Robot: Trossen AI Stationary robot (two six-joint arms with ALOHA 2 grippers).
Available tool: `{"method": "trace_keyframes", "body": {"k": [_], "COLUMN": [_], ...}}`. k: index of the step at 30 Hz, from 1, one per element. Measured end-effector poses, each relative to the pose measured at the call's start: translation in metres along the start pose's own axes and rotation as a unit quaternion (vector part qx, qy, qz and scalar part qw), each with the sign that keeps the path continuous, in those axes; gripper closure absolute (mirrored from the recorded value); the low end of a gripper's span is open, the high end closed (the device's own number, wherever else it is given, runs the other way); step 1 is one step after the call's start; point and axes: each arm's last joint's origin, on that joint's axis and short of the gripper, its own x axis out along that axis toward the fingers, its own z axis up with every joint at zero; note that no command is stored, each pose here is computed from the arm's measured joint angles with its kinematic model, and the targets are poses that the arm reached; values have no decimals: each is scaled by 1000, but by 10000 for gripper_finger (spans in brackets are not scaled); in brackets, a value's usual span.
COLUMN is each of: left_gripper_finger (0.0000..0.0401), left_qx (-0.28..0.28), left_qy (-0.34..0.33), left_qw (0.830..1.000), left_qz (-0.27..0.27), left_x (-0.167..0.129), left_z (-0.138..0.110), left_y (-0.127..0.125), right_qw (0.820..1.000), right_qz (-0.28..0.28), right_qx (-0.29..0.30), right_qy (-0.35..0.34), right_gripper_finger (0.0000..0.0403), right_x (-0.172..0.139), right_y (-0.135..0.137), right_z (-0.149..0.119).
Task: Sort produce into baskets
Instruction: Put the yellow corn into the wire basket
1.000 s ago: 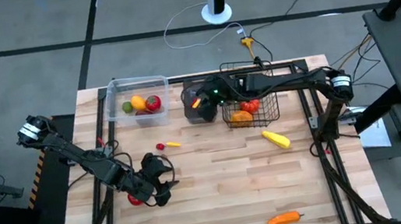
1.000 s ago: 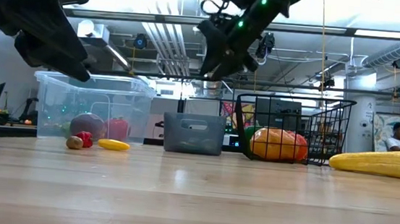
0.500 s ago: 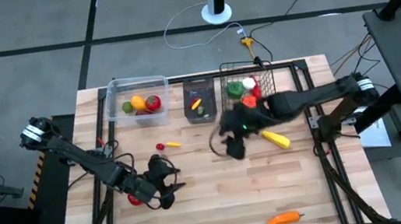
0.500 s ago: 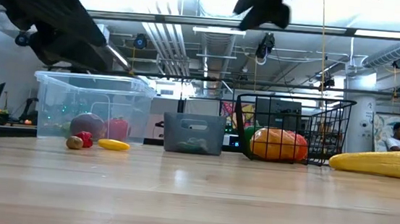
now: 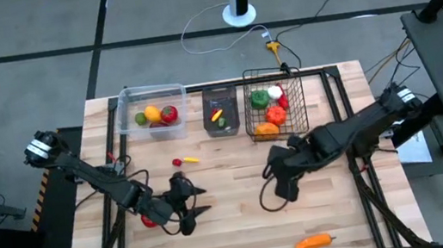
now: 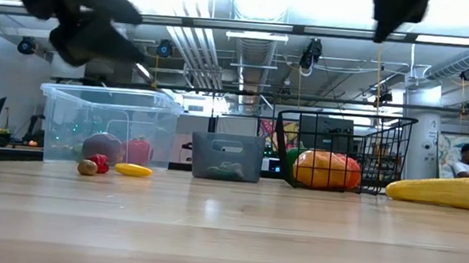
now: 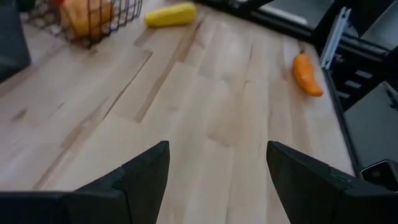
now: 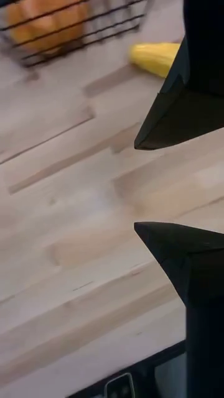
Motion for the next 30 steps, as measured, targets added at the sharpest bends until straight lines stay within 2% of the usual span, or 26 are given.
{"method": "trace_keyframes", "body": {"k": [6, 13, 19, 30], "left_gripper_finger": [150, 150, 150, 150], "left_qx": [45, 87, 112, 136], "left_qy": [-17, 10, 39, 48], "left_qw": [999, 996, 993, 989], "left_qz": [-14, 6, 26, 36], "left_x": [-3, -9, -16, -18], "left_z": [21, 40, 49, 50], "left_y": [-15, -26, -29, -30], "right_qw": [996, 984, 973, 943], "right_qz": [-53, -126, -166, -251], "right_qx": [41, 74, 84, 125], "right_qy": [54, 105, 134, 179], "right_gripper_finger": [206, 163, 137, 147], "right_x": [-1, 3, 23, 66], "right_y": [-2, -12, -22, -54], "right_z": [-20, -37, -50, -76]}}
